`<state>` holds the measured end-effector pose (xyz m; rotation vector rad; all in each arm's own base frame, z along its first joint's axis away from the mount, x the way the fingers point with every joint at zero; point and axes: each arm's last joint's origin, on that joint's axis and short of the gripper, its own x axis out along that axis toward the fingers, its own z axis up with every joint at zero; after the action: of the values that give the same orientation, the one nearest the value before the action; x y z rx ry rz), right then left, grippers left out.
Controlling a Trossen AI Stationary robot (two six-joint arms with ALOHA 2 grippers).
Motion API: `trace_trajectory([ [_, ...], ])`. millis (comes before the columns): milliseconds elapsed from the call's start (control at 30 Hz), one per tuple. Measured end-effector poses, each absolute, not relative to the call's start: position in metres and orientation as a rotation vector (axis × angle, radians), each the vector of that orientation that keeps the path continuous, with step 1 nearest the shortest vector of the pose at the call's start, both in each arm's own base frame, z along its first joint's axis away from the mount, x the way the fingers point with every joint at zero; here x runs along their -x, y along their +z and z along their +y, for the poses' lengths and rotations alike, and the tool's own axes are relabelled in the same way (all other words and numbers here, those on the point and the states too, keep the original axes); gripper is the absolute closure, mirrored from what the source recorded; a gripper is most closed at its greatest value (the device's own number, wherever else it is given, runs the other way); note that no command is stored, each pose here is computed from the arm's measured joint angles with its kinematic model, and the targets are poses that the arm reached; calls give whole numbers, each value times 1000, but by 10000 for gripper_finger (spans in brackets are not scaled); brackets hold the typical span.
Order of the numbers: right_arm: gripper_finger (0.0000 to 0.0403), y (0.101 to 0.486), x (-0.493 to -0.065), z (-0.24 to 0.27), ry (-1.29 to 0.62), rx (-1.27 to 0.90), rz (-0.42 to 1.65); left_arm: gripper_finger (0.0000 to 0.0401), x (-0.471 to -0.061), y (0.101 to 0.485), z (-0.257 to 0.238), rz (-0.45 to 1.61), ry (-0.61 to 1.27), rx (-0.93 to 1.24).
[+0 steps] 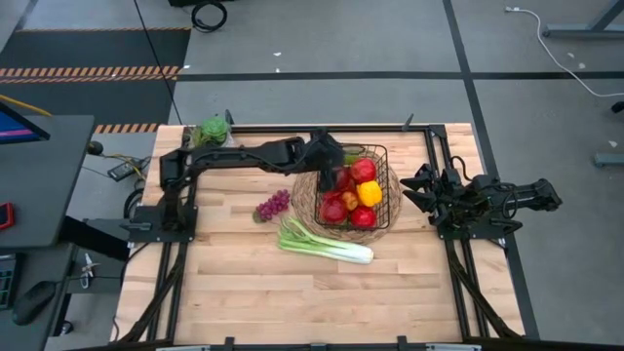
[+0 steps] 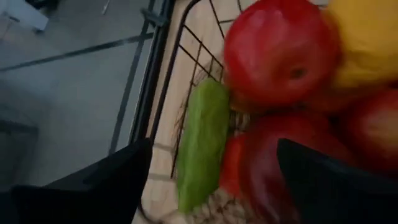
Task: Build produce basket
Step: Put the grapes into the wire basket
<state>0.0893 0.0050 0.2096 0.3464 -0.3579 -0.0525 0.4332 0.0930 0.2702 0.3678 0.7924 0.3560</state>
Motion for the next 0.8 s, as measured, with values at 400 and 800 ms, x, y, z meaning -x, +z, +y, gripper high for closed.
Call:
trace_trajectory([
  [400,215,210,-89,5,-53,-347,-360,44,-403,287,22,921,438,-515],
  [800,215,210,-89,5,-53,-346,-358,44,-326,255,-33,779,508,-470],
])
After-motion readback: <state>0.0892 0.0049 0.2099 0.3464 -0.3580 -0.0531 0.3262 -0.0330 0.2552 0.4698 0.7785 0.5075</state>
